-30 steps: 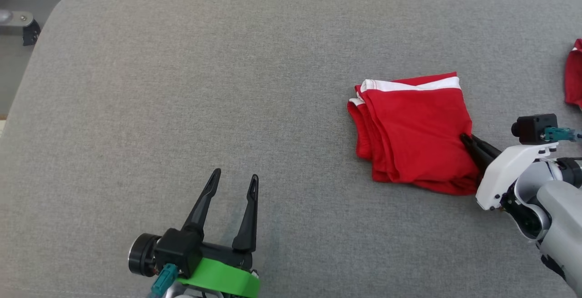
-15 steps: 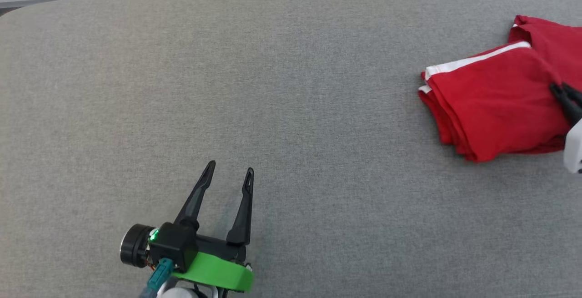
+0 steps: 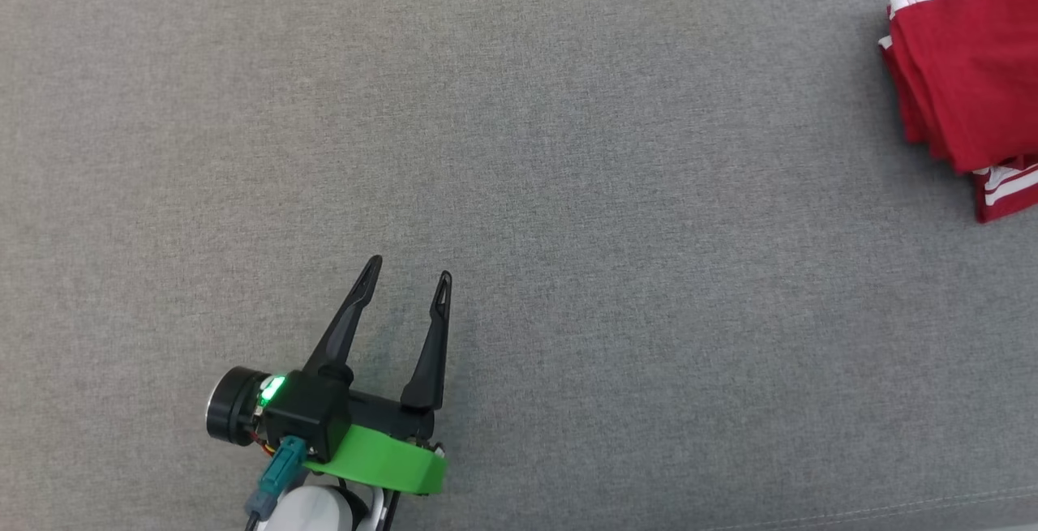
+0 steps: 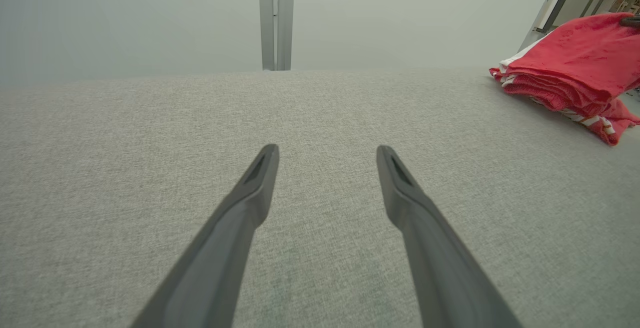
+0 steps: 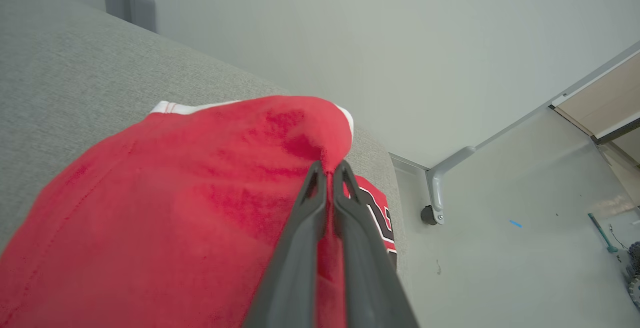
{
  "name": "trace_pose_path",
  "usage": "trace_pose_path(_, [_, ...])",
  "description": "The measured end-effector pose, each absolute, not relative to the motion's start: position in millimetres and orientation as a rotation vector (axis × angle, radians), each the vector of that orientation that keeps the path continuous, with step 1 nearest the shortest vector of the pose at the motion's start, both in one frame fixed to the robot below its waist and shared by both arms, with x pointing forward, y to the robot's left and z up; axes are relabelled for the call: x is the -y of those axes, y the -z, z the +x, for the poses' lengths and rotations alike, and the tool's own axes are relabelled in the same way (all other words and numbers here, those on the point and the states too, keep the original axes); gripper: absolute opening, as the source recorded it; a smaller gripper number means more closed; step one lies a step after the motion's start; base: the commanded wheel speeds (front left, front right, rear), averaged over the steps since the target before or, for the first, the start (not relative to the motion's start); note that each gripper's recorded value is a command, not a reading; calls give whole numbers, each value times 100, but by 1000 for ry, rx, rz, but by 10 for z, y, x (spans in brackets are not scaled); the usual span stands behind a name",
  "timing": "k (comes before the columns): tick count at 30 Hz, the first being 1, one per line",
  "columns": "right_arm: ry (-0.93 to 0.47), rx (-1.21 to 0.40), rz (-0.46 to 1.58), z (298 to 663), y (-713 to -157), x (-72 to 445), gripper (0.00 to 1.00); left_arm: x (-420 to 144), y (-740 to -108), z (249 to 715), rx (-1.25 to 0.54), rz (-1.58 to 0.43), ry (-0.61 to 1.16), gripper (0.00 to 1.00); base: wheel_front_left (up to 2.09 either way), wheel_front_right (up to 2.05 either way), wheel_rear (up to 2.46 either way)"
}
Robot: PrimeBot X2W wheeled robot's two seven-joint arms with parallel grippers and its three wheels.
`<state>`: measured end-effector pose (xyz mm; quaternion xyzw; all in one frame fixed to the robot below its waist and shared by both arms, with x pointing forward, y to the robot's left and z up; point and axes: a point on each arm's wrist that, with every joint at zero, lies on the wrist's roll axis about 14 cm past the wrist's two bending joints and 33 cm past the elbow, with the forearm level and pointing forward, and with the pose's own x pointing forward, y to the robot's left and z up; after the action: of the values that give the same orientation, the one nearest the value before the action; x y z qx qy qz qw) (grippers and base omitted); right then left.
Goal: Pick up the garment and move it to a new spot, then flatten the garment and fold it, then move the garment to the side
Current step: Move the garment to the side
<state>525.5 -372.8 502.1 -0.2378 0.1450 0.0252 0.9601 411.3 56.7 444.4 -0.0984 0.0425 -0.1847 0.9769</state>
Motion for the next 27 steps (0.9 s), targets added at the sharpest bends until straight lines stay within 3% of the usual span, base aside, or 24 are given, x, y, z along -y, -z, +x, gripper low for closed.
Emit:
trace_pose_path(1, [-35,-299,-483,5256,-5021,3781,0,-575,-4435,4123,-87,-198,370,100,0,0,0])
trace_pose_path(2, [-14,-300,-484,5253,-5034,3846,31,-584,-4431,4129,-87,-196,367,100,0,0,0])
trace_pose_path(3, [20,-299,-483,5248,-5061,3947,100,-594,-4425,4131,-88,-192,365,100,0,0,0])
trace_pose_path(7, [126,-231,-482,5266,-5268,4209,100,-612,-4424,4116,-90,-187,364,100,0,0,0])
trace_pose_path(11, [130,-145,-469,5373,-5424,4057,100,-632,-4472,4101,-78,-181,359,100,0,0,0])
trace_pose_path(15, [58,-32,-408,5375,-5458,3557,100,-672,-4576,4070,-52,-174,343,100,0,0,0])
trace_pose_path(20, [-71,20,-226,5036,-5159,2699,100,-798,-4684,3949,-36,-193,283,100,0,0,0])
trace_pose_path(27, [-151,84,-10,4507,-5145,1979,100,-987,-4884,3763,13,-188,204,100,0,0,0])
